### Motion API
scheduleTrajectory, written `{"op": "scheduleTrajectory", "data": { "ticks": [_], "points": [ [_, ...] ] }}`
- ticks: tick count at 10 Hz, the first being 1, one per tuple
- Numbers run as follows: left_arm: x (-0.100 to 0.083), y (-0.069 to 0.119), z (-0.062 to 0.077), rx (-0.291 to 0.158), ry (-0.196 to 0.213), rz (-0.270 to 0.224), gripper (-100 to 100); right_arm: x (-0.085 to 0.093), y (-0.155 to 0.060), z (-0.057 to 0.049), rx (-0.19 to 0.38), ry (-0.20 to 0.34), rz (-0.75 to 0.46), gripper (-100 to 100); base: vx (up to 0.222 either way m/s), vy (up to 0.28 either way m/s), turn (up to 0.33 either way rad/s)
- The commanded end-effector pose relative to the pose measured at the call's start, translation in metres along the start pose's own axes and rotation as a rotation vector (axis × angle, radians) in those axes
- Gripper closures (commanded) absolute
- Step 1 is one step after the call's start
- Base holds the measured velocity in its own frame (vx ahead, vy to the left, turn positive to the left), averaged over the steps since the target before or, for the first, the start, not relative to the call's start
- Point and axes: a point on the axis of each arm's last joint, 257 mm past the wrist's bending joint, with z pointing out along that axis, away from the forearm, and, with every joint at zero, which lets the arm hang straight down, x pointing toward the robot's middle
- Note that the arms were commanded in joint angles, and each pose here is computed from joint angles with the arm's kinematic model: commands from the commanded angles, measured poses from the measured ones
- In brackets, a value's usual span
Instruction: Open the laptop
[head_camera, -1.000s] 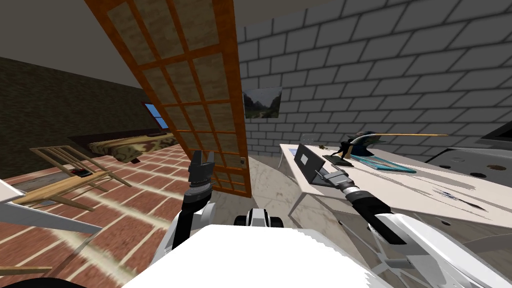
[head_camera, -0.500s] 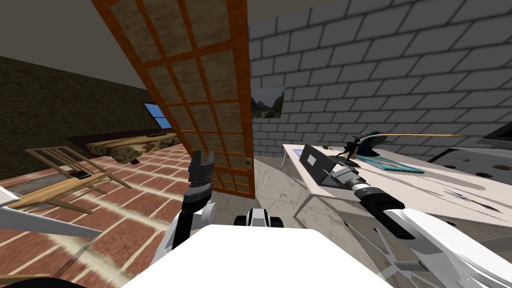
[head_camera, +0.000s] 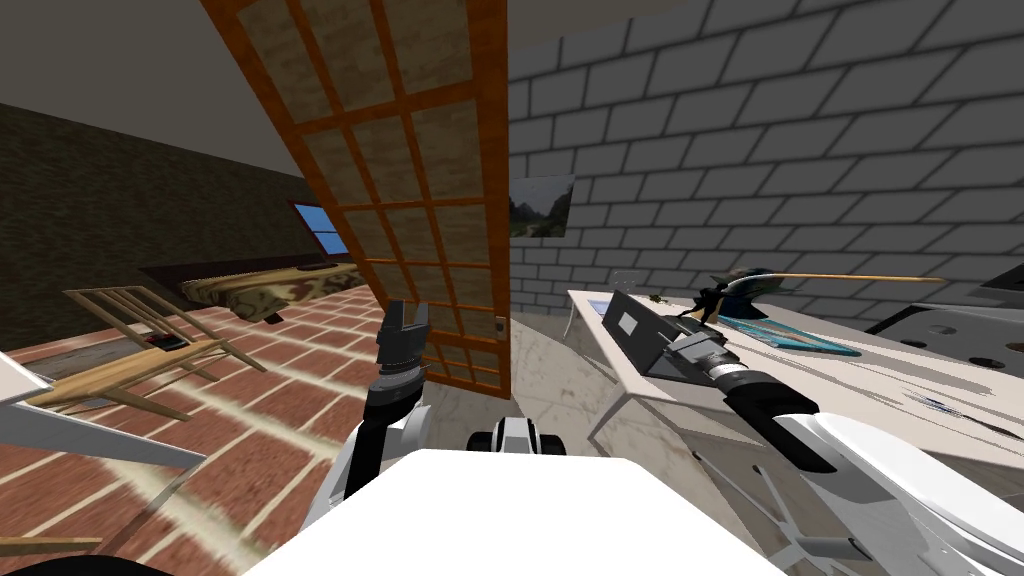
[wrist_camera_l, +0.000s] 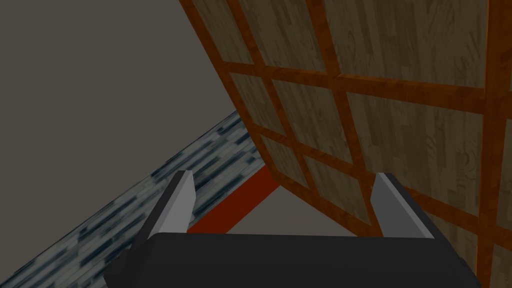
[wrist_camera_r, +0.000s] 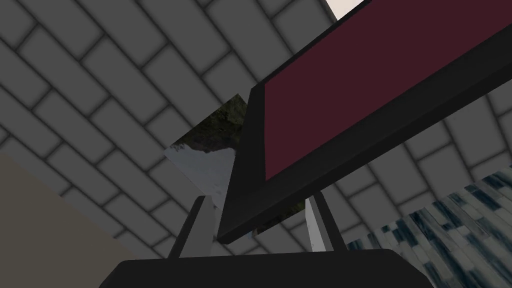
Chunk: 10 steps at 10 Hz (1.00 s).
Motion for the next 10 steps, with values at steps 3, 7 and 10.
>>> {"op": "scheduleTrajectory", "data": {
  "ticks": [3, 7, 10],
  "points": [
    [0.0, 0.0, 0.0, 0.0, 0.0, 0.0, 0, 0.014, 0.003, 0.006, -0.011, 0.014, 0.202, 100, -0.043, -0.067, 0.028],
    [0.0, 0.0, 0.0, 0.0, 0.0, 0.0, 0, 0.023, -0.001, 0.011, -0.007, 0.021, 0.358, 100, -0.034, -0.069, 0.016],
    [0.0, 0.0, 0.0, 0.0, 0.0, 0.0, 0, 0.026, 0.004, 0.017, 0.006, 0.018, 0.46, 100, -0.036, -0.078, 0.023]
  ]
}}
